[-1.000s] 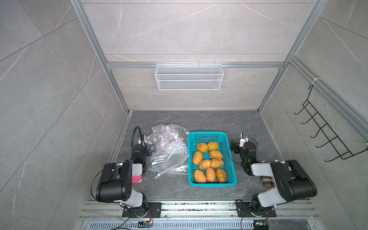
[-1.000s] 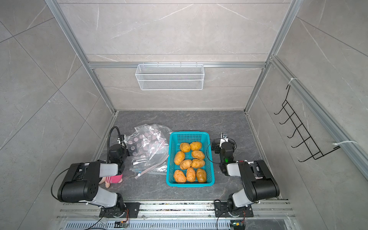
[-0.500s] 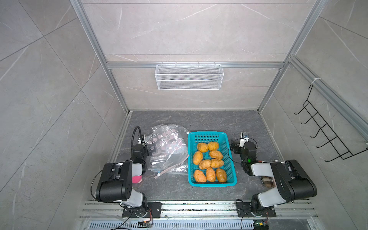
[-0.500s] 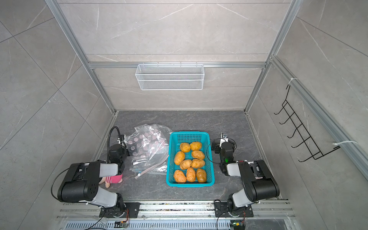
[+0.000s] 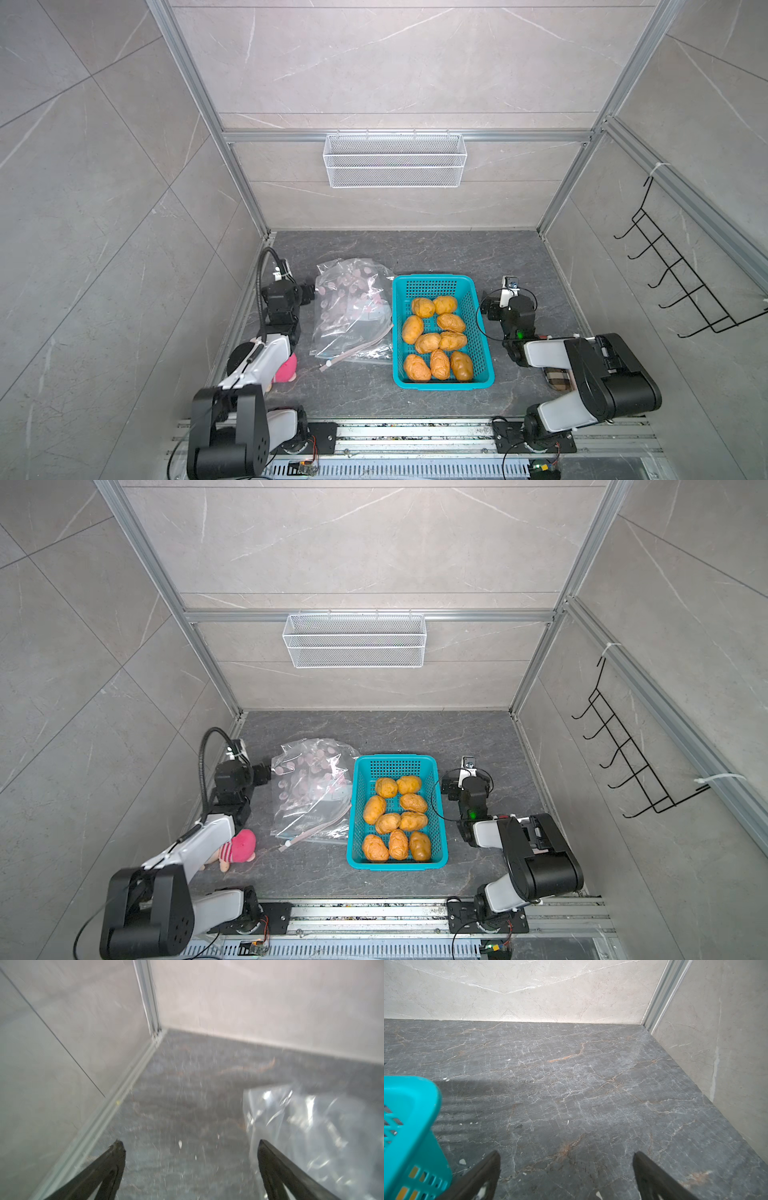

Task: Put the potatoes into a zipper bag and zip it
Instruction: Pick up the zipper food storage bag.

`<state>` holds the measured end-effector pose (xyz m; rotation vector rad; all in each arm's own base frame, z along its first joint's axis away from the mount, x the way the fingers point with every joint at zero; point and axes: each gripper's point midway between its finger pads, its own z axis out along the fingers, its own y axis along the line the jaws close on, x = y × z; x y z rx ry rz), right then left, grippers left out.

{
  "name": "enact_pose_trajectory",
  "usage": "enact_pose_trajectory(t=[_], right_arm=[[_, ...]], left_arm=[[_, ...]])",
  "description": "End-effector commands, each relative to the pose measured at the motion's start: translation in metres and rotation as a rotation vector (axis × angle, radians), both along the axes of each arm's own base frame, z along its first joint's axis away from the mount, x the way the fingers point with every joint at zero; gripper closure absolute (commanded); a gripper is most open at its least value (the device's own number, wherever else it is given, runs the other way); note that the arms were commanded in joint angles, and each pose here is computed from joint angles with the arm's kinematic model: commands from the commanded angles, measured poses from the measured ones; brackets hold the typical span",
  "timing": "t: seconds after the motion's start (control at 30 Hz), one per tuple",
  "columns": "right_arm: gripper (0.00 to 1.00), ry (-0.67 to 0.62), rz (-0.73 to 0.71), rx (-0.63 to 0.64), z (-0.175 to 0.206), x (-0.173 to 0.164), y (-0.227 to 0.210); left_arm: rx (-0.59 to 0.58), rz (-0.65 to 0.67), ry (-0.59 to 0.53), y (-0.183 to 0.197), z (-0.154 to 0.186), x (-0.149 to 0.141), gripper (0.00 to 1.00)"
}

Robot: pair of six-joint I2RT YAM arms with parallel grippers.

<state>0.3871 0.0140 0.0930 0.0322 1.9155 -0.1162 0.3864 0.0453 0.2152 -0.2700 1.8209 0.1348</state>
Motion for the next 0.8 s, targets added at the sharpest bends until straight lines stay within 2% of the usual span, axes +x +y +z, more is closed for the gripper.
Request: enact_pose_trajectory(t=[0.0, 0.07, 0.17, 0.23, 0.3, 0.4, 0.43, 0.53, 0.57, 0.63, 0.7, 0.77], right_arm=[[0.01, -0.015, -0.016, 0.008, 0.002, 0.0, -0.003], [0.01, -0.015, -0.015, 0.007, 0.002, -0.001, -0.003], [0.01, -0.034, -0.067, -0.001, 0.008, -0.004, -0.01], [0.01, -0.06, -0.047, 0.0, 0.014, -0.008, -0.007], [0.01, -0.118, -0.08, -0.03, 0.028, -0.015, -0.008], [0.01, -0.103, -0.164, -0.021, 0.07, -0.021, -0.018], [0.01, -0.142, -0.194, 0.03, 0.095, -0.023, -0.021], [0.01, -0.167, -0.146, 0.211, 0.152, -0.029, -0.007], [0.01, -0.163, -0.141, 0.296, 0.165, -0.032, -0.002], [0.01, -0.088, -0.073, 0.376, 0.166, -0.04, 0.013], [0.04, -0.031, 0.017, 0.4, 0.16, -0.046, 0.031], [0.1, 0.008, 0.027, 0.36, 0.15, -0.054, 0.035]], left_arm=[[-0.064, 0.152, -0.068, 0.021, 0.036, -0.012, 0.0], [-0.06, 0.184, -0.071, 0.027, 0.064, -0.005, 0.0], [-0.075, 0.248, 0.017, 0.035, 0.104, -0.002, 0.0], [-0.074, 0.213, 0.072, 0.029, 0.123, -0.001, 0.0], [-0.094, 0.057, 0.112, 0.004, 0.134, 0.001, 0.0], [-0.147, -0.187, 0.132, -0.039, 0.141, -0.006, 0.01], [-0.172, -0.257, 0.133, -0.052, 0.142, -0.01, 0.01], [-0.225, -0.417, 0.158, -0.081, 0.142, -0.024, 0.02], [-0.238, -0.474, 0.187, -0.091, 0.137, -0.029, 0.02], [-0.255, -0.644, 0.267, -0.12, 0.127, -0.045, 0.02], [-0.209, -0.774, 0.405, -0.151, 0.103, -0.067, 0.05], [0.012, -0.857, 0.588, -0.18, 0.067, -0.097, 0.06]])
